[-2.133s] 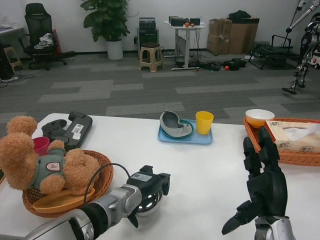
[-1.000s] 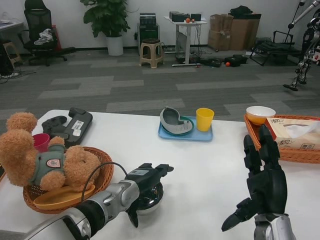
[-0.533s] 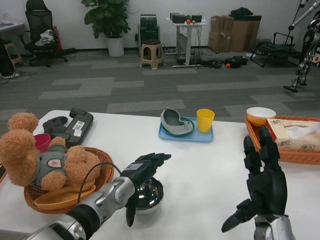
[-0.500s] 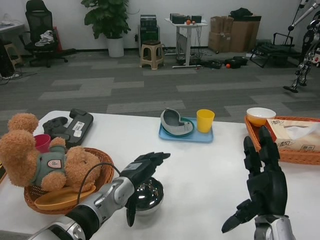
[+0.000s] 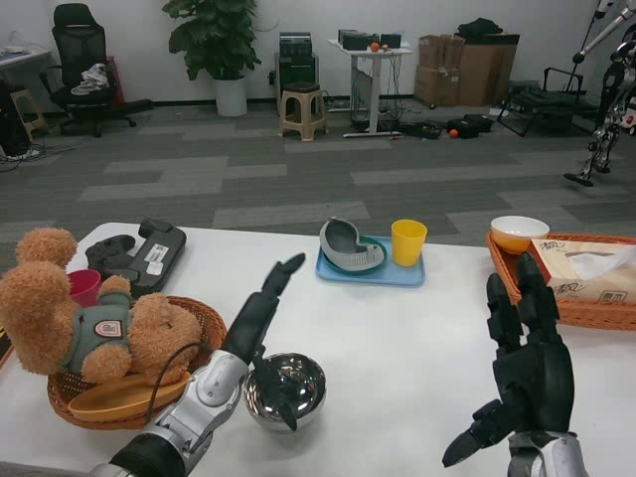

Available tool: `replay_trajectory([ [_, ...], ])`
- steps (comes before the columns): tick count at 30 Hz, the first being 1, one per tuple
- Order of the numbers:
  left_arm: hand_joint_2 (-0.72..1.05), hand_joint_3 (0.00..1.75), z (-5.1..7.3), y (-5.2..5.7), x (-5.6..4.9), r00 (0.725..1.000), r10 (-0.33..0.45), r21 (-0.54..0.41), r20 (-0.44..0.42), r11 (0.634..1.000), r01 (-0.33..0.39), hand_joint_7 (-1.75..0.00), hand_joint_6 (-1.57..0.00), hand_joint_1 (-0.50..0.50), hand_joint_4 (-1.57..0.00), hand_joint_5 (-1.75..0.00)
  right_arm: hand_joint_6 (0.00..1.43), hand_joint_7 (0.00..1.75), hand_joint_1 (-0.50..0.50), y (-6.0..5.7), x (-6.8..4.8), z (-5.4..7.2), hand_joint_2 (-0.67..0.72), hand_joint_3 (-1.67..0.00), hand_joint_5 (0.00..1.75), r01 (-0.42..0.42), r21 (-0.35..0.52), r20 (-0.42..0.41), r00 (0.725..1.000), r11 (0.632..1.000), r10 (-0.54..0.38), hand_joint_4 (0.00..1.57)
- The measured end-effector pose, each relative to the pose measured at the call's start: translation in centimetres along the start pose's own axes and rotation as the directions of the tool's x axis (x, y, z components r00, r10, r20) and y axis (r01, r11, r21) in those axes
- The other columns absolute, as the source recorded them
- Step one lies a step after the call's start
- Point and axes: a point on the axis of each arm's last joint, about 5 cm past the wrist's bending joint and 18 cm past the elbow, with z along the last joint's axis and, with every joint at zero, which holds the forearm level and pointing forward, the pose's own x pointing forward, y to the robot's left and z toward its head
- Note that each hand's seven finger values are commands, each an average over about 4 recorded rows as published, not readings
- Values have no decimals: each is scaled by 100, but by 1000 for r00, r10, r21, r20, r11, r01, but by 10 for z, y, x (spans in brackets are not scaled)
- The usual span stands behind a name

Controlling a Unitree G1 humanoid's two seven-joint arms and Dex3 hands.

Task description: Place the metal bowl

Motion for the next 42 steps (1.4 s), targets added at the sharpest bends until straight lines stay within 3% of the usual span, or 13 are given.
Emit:
replay_trajectory([
  [4,-37,9,2,-3,-1,999,21,-243,34,970,-12,-28,0,-46,0,0,0,7,25,0,0,0,72,0,0,0,0,0,1000,1000,0,0],
  [6,-37,9,4,-4,-2,997,29,-380,68,925,-1,-28,0,-46,0,0,0,7,25,0,0,0,72,0,0,2,1,2,1000,1000,-2,0],
  [9,-39,9,11,-1,-8,980,58,-536,192,843,55,-28,0,-46,0,0,0,7,25,-3,-2,2,72,0,0,23,1,10,1000,1000,-23,0],
  [13,-50,0,25,12,-8,942,102,-576,320,811,107,-28,0,-46,0,0,0,7,25,-6,-3,4,72,0,0,36,1,18,999,999,-36,0],
  [21,-59,0,33,24,-11,896,187,-693,403,702,165,-21,0,-46,0,0,0,7,25,-9,1,9,72,0,0,48,-1,47,998,999,-48,0],
  [25,-64,0,31,40,-17,883,229,-689,409,712,135,-24,0,-46,0,0,0,7,25,-12,3,12,72,0,0,51,-8,62,997,999,-50,0],
  [28,-57,0,27,46,-22,885,248,-687,394,719,105,-24,0,-46,0,0,0,7,25,-12,4,13,72,0,0,47,-8,69,997,999,-46,0],
  [39,-28,9,18,47,-30,905,243,-702,350,707,82,-21,0,-46,0,0,0,7,25,-8,13,15,72,0,0,20,-11,97,995,1000,-19,0],
  [42,-28,9,14,48,-34,912,239,-705,333,705,73,-21,0,-46,0,0,0,7,25,-7,15,16,72,0,0,14,-10,105,994,1000,-13,0],
])
